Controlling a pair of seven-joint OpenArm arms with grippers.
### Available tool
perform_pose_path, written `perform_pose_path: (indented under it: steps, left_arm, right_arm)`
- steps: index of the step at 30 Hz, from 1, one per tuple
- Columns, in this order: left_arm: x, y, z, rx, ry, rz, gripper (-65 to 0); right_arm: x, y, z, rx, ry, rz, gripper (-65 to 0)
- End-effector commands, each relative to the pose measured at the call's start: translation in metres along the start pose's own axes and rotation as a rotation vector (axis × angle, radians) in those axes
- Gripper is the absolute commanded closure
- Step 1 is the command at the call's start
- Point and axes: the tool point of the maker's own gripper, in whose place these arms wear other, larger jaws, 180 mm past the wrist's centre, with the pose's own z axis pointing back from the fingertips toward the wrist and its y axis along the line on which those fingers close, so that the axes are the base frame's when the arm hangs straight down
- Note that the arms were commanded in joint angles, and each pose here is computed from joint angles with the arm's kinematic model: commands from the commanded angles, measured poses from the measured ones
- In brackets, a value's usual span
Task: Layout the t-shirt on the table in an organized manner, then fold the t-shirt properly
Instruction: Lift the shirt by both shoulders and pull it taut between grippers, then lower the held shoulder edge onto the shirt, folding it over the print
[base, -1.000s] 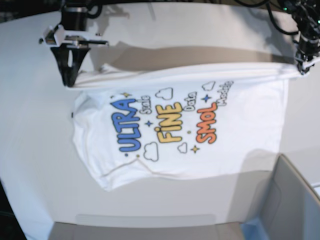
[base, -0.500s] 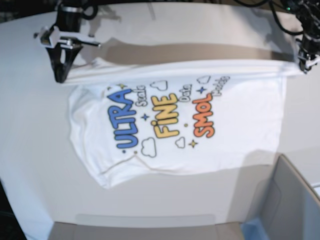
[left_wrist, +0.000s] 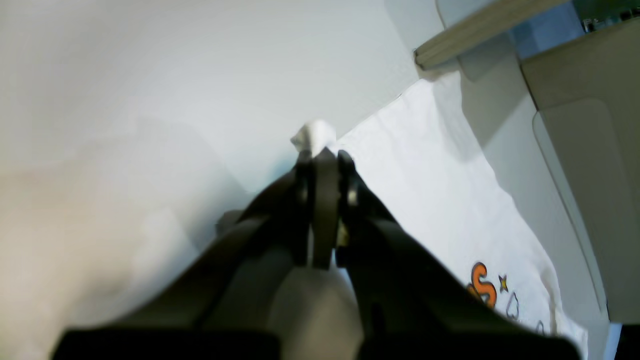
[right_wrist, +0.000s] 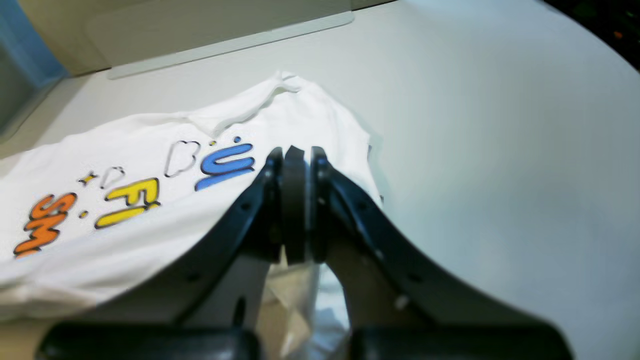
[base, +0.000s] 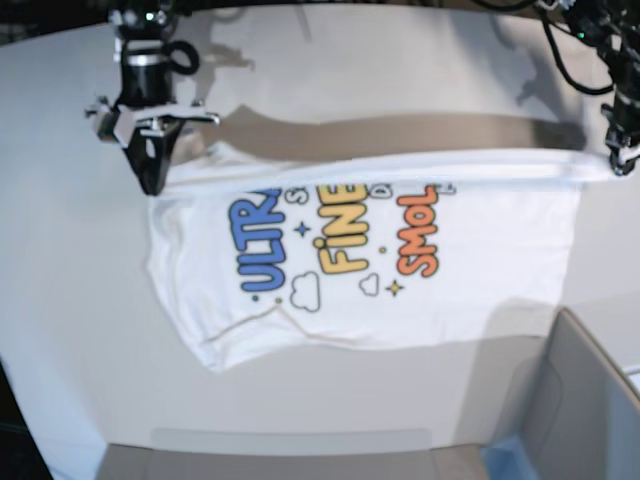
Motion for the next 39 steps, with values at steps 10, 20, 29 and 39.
perform_pose_path:
  steps: [10,20,29,39]
  left_arm:
    - [0.016,-0.025,-0.03,0.038,-0.046,-0.048,0.0]
    - [0.008,-0.044,-0.066,0.055,0.003,-0.081,0.0]
    - [0.005,-0.056,-0.095,0.046,0.069,-0.112,0.0]
    - [0.004,-0.05,-0.112,0.064,0.063,-0.091,0.0]
  right_arm:
    - [0.019,0.023,-0.029,0.104,0.003,0.02,0.0]
    - [0.026,0.036,-0.058,0.151,0.046,0.033,0.0]
    - [-0.002,0.028,-0.083,0.126,0.114,0.032,0.0]
    - [-0.018,0.022,-0.109,0.106,0.151,0.027,0.0]
